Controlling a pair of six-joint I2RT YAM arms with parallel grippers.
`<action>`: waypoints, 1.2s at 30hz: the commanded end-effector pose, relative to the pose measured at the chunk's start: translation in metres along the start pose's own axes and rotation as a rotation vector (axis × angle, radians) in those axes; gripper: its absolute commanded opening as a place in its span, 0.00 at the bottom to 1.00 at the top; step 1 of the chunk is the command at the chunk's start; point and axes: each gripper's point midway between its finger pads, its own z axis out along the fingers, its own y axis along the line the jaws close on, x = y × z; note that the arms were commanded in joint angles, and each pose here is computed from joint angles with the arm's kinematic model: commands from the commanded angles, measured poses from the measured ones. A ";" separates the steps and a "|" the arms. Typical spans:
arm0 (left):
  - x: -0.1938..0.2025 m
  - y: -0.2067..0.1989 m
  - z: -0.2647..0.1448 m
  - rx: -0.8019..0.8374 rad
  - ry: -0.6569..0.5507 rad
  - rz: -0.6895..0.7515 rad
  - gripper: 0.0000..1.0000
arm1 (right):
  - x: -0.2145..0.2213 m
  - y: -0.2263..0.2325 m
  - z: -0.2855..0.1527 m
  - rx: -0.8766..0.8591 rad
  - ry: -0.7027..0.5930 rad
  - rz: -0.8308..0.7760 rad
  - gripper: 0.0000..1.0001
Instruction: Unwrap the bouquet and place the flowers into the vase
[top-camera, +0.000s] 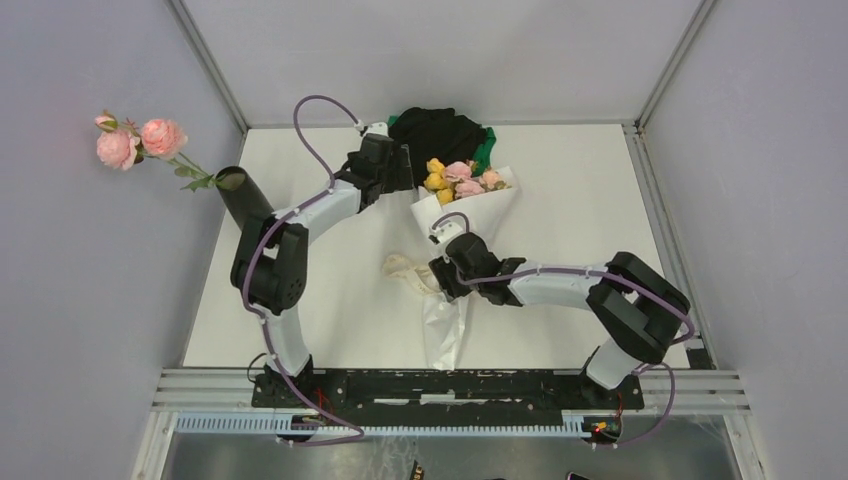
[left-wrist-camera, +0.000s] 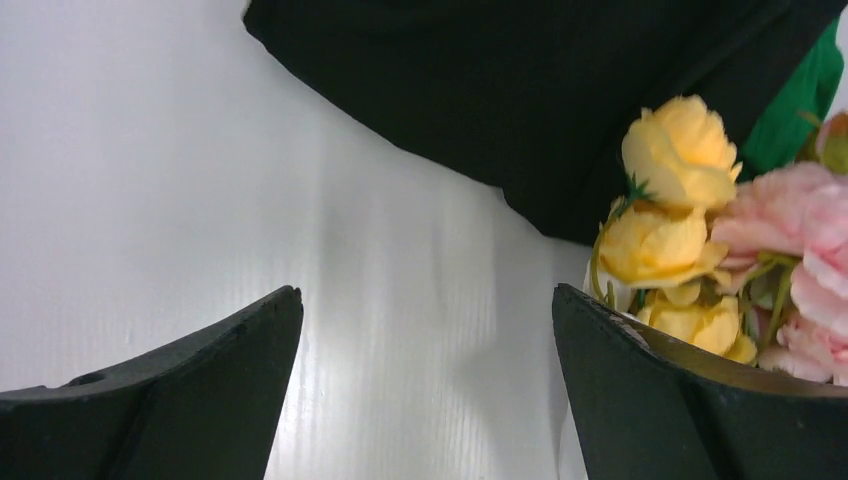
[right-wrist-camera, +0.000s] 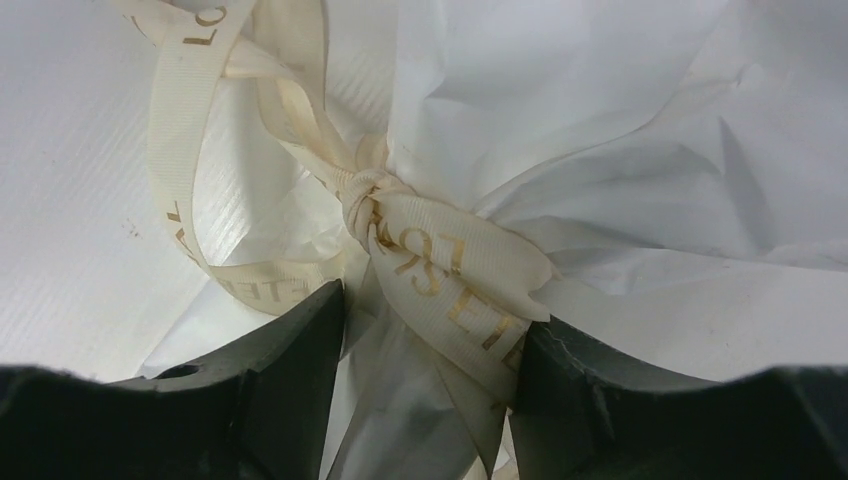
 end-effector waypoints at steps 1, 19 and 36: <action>-0.060 -0.003 -0.015 -0.056 -0.156 -0.050 1.00 | -0.021 -0.009 -0.025 0.048 -0.073 0.009 0.64; -0.084 -0.120 0.114 0.377 -0.061 -0.027 0.93 | -0.092 -0.049 -0.128 0.210 -0.335 0.023 0.74; -0.003 0.079 0.171 -0.016 0.110 -0.436 0.93 | -0.080 -0.040 -0.110 0.164 -0.303 0.014 0.75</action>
